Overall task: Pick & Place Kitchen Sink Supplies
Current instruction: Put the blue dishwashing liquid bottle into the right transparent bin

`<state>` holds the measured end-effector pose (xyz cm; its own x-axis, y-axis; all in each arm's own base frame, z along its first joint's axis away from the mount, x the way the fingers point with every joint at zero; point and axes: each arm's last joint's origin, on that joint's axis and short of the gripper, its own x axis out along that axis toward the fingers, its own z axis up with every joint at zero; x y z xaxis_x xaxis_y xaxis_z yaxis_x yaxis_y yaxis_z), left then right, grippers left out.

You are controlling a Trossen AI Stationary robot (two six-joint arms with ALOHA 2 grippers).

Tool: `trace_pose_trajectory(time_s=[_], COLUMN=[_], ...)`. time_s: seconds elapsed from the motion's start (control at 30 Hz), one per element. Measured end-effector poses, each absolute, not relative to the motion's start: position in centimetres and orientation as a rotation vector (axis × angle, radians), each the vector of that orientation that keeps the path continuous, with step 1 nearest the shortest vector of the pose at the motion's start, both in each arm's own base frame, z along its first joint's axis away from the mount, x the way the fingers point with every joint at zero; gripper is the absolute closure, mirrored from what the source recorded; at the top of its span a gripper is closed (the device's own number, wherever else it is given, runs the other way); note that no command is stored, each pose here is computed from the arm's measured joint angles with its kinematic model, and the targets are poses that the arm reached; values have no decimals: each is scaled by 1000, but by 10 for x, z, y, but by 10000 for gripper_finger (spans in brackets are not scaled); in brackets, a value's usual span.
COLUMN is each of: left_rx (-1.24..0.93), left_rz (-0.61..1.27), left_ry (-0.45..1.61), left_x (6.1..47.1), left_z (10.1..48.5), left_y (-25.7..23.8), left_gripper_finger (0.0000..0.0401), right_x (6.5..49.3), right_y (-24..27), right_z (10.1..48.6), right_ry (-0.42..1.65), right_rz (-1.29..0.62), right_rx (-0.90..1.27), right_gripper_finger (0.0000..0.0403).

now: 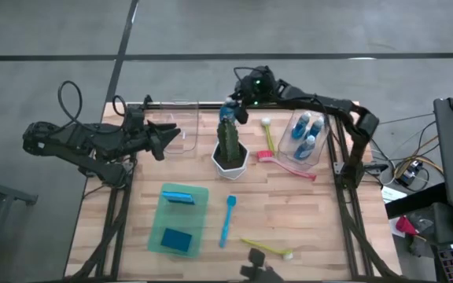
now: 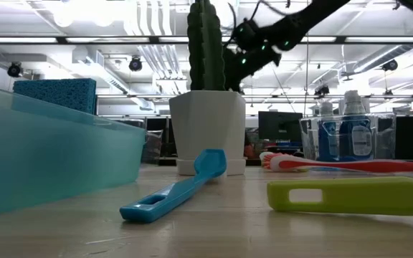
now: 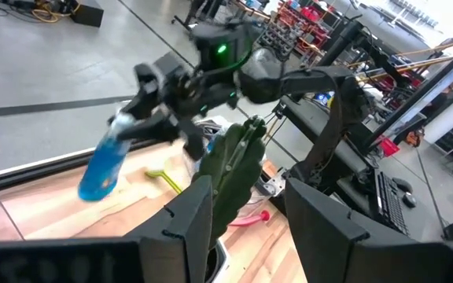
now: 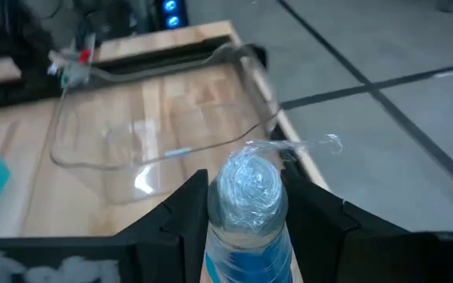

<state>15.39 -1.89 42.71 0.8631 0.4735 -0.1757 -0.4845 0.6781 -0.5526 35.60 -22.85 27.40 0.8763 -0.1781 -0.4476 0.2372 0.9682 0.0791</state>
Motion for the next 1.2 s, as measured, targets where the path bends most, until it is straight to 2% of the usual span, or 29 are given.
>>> trace_pose_trajectory(time_s=[0.43,0.67,0.97,1.2], left_rx=[-599,-602,-602,-612], left_rz=[537,526,520,496], left_ry=[26,30,33,42], left_x=[154,154,154,154], left_z=[427,427,427,427], left_y=[-19,-19,-19,-20], left_gripper_finger=[247,247,247,247], right_x=[282,233,183,158], right_y=[-195,-166,-122,-97], right_z=[362,385,375,332], right_ry=[453,442,362,367], right_rz=[-478,-707,-934,-1032], right_rx=[214,355,491,553], right_gripper_finger=[269,270,269,270])
